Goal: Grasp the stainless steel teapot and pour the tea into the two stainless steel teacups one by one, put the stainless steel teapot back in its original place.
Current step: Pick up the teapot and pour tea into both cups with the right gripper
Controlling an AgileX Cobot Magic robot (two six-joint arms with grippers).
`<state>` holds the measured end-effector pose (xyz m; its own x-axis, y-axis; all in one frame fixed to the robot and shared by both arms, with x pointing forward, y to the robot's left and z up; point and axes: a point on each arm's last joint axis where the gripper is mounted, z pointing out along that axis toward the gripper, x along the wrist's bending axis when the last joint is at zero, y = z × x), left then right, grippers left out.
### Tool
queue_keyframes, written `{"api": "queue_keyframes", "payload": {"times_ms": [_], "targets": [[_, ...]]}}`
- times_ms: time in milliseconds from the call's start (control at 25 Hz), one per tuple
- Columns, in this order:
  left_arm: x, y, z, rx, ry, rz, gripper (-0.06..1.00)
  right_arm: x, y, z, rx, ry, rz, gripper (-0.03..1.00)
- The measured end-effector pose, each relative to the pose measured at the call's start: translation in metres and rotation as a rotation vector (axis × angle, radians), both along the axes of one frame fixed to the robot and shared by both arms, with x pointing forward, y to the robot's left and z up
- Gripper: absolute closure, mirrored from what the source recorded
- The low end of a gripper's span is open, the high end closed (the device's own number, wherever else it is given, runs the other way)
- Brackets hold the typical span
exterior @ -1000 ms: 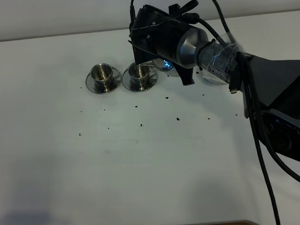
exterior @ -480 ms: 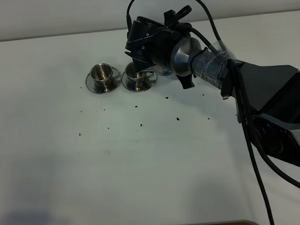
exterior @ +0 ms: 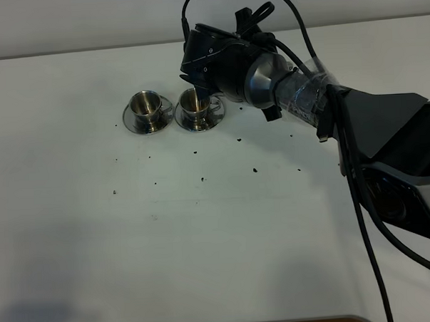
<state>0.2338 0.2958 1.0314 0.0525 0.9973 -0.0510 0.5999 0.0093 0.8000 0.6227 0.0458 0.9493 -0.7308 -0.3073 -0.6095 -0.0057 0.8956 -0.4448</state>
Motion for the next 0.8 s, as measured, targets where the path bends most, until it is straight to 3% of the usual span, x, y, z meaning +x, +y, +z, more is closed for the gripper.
{"api": "queue_keyframes", "payload": {"times_ms": [800], "targets": [[0.0000, 0.0000, 0.0000, 0.000, 0.000, 0.000, 0.48, -0.0029, 0.0060, 0.0052, -0.062, -0.052, 0.052, 0.78]]}}
